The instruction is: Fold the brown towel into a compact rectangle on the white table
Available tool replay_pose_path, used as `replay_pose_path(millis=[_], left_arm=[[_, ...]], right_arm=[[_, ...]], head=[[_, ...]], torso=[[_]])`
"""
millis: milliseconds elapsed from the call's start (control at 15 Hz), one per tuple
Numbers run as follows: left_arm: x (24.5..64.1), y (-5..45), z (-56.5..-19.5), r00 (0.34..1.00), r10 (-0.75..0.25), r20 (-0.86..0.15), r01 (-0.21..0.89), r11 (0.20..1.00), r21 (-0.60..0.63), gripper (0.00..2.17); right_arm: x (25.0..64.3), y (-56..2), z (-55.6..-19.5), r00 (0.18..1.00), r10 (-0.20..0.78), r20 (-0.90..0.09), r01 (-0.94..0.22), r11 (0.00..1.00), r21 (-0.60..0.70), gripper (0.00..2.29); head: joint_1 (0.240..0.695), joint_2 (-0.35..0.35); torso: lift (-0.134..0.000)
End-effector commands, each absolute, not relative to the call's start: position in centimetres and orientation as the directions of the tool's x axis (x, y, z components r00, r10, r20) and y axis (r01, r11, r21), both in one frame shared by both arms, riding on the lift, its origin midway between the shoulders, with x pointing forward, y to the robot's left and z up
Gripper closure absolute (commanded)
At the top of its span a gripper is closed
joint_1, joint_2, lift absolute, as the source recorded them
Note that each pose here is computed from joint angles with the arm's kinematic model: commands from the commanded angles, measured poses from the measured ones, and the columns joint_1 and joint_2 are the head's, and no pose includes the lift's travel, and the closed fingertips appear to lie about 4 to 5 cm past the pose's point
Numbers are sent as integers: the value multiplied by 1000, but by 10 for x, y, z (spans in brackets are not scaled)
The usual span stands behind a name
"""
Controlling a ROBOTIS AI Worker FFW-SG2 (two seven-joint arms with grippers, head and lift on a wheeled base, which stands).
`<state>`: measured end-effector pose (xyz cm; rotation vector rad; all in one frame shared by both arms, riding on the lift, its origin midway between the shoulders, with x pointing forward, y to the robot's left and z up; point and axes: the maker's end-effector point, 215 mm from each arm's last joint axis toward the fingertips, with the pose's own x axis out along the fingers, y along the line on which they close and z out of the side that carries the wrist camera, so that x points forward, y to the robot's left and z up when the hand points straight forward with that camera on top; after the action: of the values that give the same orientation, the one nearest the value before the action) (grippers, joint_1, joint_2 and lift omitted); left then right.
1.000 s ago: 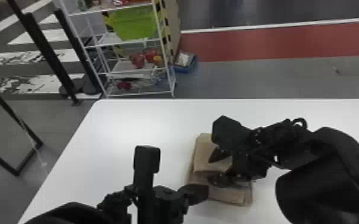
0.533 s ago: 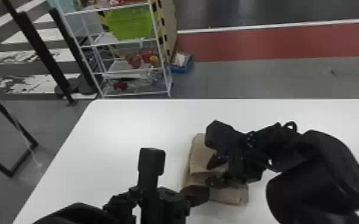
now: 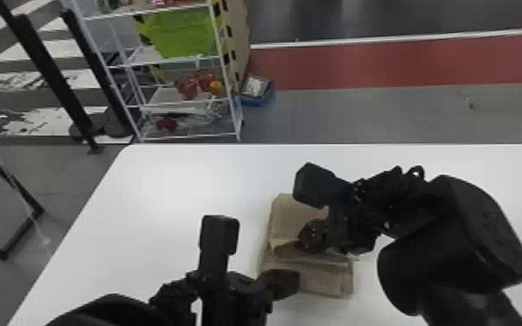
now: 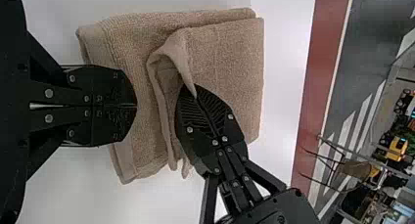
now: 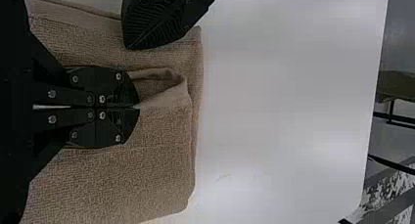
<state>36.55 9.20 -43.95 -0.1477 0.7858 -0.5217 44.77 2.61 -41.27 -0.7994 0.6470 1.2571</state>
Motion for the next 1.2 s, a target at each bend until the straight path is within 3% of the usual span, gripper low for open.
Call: replay_pose_path(millis=[0,200,733,800,933,1133], left_arm=[[367,91,-444,583,-496,-643,392,865,-313,2142],[369,90,-445,582,-497,-644,393,865,-312,2142],[370,83,-449,576,-496,-649,400,864,-305,2142],[371,82,-449,576,-497,-648,402,863,-305,2142],[372,82,-447,579,-496,-647,402,864,-303,2142],[373,82,-446,582,-498,-642,404,863,-303,2142]], right_arm=[[453,26,-397,224,578,-784,-975,134,-180,1241],[454,21,-394,233,578,-782,-971,174,-162,1258],[439,36,-389,207,605,-769,-978,157,-140,1254],[435,35,-397,200,595,-778,-979,156,-132,1116],[433,33,-401,196,592,-782,-979,160,-124,515],[430,29,-412,189,572,-798,-980,161,-116,424]], head=[[695,166],[695,160],[695,157],[695,159],[695,164],[695,162]], torso=[[-122],[-122],[-122],[-122],[-122],[-122]])
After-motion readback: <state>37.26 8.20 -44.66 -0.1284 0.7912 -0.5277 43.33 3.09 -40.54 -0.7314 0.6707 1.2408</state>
